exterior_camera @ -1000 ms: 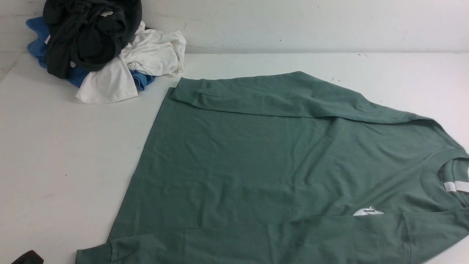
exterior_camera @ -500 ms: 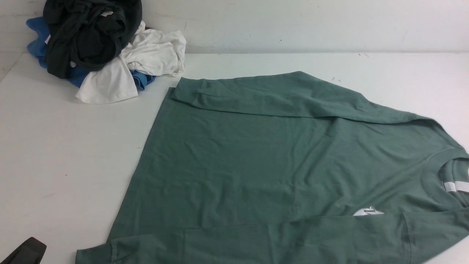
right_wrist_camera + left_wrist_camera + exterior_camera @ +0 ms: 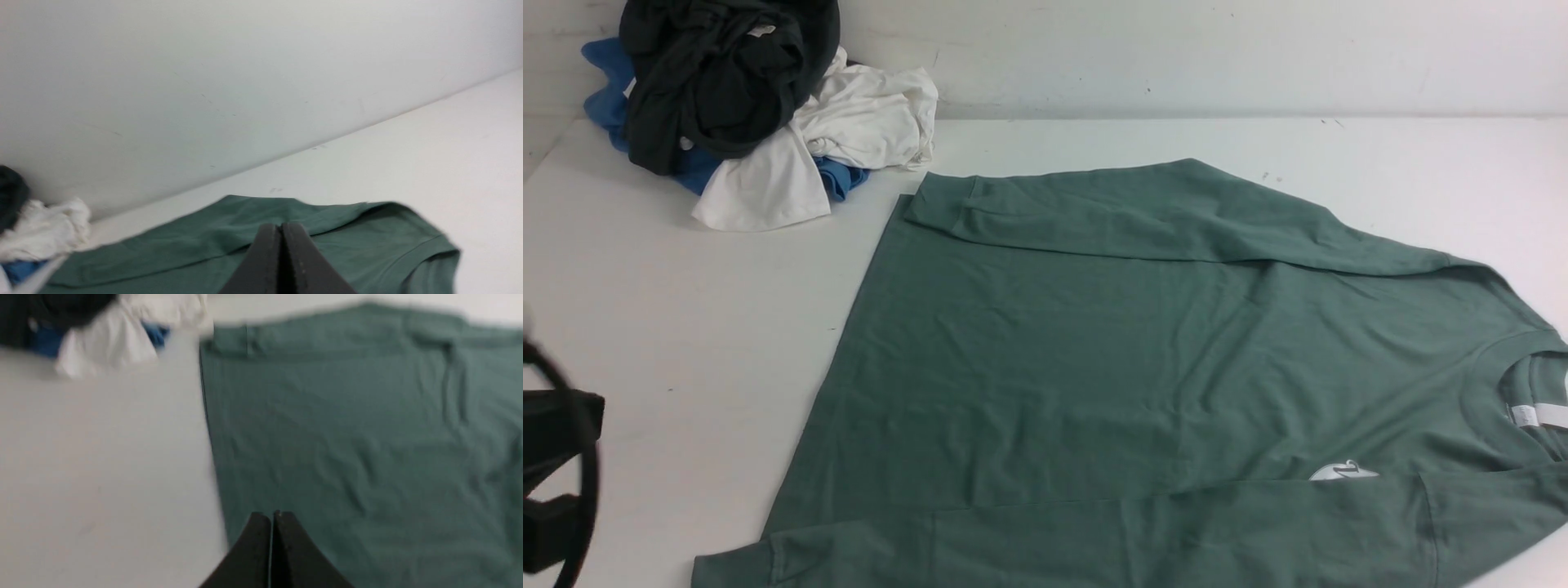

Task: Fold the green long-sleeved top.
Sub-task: Use the left arm to clamp the cuff closest to it

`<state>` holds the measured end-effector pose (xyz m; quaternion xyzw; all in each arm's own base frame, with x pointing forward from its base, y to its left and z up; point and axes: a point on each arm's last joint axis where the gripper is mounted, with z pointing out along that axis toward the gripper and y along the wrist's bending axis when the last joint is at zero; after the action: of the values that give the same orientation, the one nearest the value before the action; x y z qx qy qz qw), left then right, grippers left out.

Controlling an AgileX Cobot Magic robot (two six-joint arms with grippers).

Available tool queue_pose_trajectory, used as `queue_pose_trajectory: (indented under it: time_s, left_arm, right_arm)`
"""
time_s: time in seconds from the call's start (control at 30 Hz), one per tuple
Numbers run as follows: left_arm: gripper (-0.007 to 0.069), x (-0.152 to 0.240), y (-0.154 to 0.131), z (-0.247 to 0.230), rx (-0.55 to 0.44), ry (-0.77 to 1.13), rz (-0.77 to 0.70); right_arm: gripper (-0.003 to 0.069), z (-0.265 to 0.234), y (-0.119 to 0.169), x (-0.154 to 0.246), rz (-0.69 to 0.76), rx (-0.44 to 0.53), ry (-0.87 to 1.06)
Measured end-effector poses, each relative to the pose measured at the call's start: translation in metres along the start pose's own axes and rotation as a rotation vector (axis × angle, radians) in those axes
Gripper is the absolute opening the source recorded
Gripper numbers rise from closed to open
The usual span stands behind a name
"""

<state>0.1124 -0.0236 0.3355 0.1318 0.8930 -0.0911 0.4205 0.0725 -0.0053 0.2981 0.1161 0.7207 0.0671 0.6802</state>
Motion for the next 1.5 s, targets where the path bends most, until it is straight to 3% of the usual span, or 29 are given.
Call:
queue_pose_trajectory:
  time_s: [0.1, 0.2, 0.27, 0.43, 0.5, 0.57, 0.73, 0.9, 1.13, 1.3, 1.33, 1.5]
  left_arm:
    - [-0.0007, -0.025, 0.015, 0.029, -0.004, 0.273, 0.026]
    - [-0.0003, -0.029, 0.024, 0.067, -0.007, 0.446, -0.009]
    - [0.0009, -0.025, 0.028, 0.089, 0.001, 0.538, -0.026]
    - [0.0120, -0.002, 0.041, 0.161, 0.024, 0.805, -0.106]
    - [0.0158, 0.005, 0.043, 0.176, 0.025, 0.848, -0.122]
    - [0.0248, 0.016, 0.048, 0.200, 0.017, 0.893, -0.152]
    - [0.0376, 0.033, 0.053, 0.222, -0.022, 0.885, -0.181]
    - [0.0403, 0.056, 0.051, 0.222, -0.038, 0.898, -0.196]
    - [0.0382, 0.067, 0.048, 0.216, -0.051, 0.838, -0.208]
    - [0.0261, 0.066, 0.046, 0.211, -0.051, 0.802, -0.225]
    - [0.0197, 0.066, 0.045, 0.207, -0.054, 0.791, -0.218]
    - [0.0057, 0.062, 0.043, 0.195, -0.061, 0.751, -0.200]
  right_arm:
    - [-0.0015, 0.019, 0.007, -0.040, -0.175, 0.084, 0.157]
    - [-0.0015, 0.037, 0.016, -0.055, -0.219, 0.077, 0.340]
    - [-0.0015, 0.041, 0.023, -0.058, -0.237, 0.035, 0.407]
    - [-0.0015, 0.050, 0.051, -0.040, -0.343, -0.230, 0.619]
    - [-0.0015, 0.049, 0.056, -0.035, -0.368, -0.283, 0.660]
    - [-0.0015, 0.049, 0.061, -0.025, -0.417, -0.347, 0.738]
    - [-0.0015, 0.053, 0.062, -0.020, -0.439, -0.358, 0.775]
    - [-0.0015, 0.056, 0.063, -0.020, -0.442, -0.358, 0.766]
    - [-0.0015, 0.064, 0.064, -0.016, -0.437, -0.355, 0.782]
    - [-0.0015, 0.069, 0.066, -0.013, -0.422, -0.359, 0.806]
    - [-0.0015, 0.069, 0.067, -0.013, -0.419, -0.360, 0.807]
    - [-0.0015, 0.069, 0.067, -0.013, -0.414, -0.363, 0.805]
